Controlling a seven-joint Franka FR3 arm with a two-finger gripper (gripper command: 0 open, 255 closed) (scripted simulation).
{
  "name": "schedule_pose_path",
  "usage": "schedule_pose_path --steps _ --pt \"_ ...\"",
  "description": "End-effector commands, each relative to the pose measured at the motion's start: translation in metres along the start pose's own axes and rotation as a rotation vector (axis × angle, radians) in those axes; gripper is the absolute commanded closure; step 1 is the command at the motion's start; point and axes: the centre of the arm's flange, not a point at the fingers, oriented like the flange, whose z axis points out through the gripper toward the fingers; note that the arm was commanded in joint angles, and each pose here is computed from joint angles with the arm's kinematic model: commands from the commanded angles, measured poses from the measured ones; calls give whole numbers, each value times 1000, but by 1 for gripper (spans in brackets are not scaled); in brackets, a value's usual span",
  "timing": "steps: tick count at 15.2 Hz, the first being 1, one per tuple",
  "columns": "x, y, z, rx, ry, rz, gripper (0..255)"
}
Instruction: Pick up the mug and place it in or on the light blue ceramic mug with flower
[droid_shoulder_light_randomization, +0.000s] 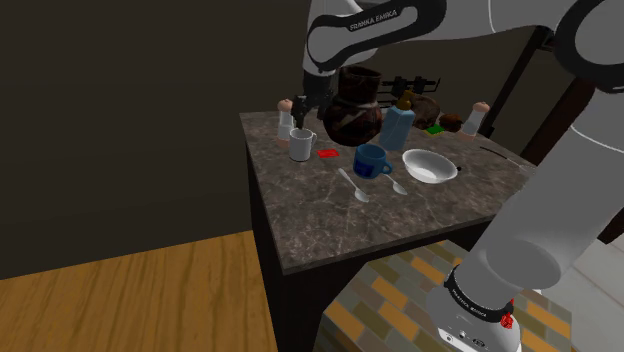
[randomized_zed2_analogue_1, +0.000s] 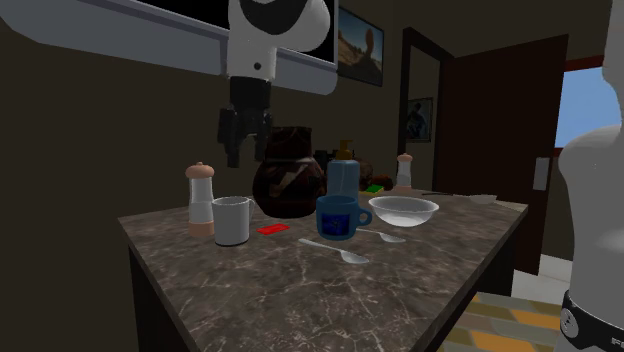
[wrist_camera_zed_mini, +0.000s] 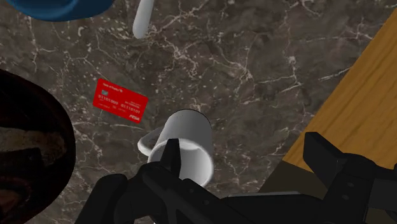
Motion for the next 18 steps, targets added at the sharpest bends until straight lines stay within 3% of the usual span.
schedule_pose_path --steps 1,8,18 --pt "18 3 21 -7 -6 -3 0" --pt "86 15 86 -30 -32 -13 0" --pt "88 17 129 -31 -33 -14 0"
